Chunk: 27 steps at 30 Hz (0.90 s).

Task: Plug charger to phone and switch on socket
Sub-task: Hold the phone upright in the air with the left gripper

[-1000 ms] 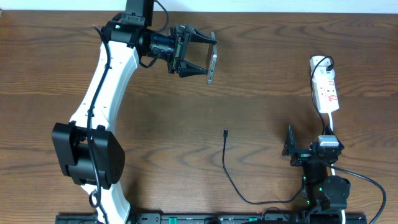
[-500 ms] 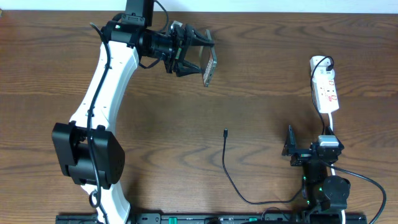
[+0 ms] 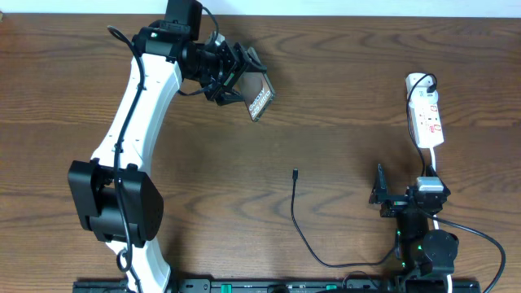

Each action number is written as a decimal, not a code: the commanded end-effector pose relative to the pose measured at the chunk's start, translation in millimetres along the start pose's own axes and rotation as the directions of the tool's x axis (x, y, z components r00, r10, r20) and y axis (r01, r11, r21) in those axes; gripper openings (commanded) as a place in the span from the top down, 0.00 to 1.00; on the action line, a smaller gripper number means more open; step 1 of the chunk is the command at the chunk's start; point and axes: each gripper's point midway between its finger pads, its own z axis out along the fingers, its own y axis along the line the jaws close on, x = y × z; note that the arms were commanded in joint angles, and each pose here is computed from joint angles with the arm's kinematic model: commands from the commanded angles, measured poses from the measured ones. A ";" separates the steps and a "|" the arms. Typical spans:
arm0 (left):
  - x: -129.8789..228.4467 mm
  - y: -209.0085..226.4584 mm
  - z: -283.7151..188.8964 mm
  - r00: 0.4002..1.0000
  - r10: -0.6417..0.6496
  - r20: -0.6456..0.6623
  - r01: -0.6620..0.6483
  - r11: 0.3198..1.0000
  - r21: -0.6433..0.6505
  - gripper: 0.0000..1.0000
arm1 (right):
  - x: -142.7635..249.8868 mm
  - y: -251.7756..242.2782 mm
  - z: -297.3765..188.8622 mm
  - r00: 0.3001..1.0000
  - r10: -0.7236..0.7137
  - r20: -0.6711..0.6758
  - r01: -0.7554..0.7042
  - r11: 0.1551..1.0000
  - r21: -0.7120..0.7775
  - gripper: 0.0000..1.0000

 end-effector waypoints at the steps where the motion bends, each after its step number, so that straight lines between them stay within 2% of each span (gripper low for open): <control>1: 5.8 -7.4 -7.8 1.000 0.028 -0.014 -0.028 0.999 0.028 0.31 | 0.6 -1.7 -0.2 1.000 0.011 -0.001 -0.011 1.000 0.008 0.01; 7: 37.7 -34.8 -14.4 0.979 0.017 -0.201 0.021 0.982 0.188 0.31 | 0.6 -1.7 -0.2 1.000 0.011 -0.001 -0.011 1.000 0.008 0.01; 12: 53.4 -48.6 -21.9 0.952 -0.010 -0.305 0.092 0.963 0.253 0.31 | 0.6 -1.7 -0.2 1.000 0.011 -0.001 -0.011 1.000 0.008 0.01; 18: 61.2 -55.5 -26.8 0.923 -0.076 -0.377 0.184 0.948 0.260 0.31 | 0.6 -1.7 -0.2 1.000 0.011 -0.001 -0.011 1.000 0.008 0.01; 27: 62.8 -56.9 -27.9 0.915 -0.093 -0.392 0.207 0.944 0.258 0.31 | 0.6 -1.7 -0.2 1.000 0.011 -0.001 -0.011 1.000 0.008 0.01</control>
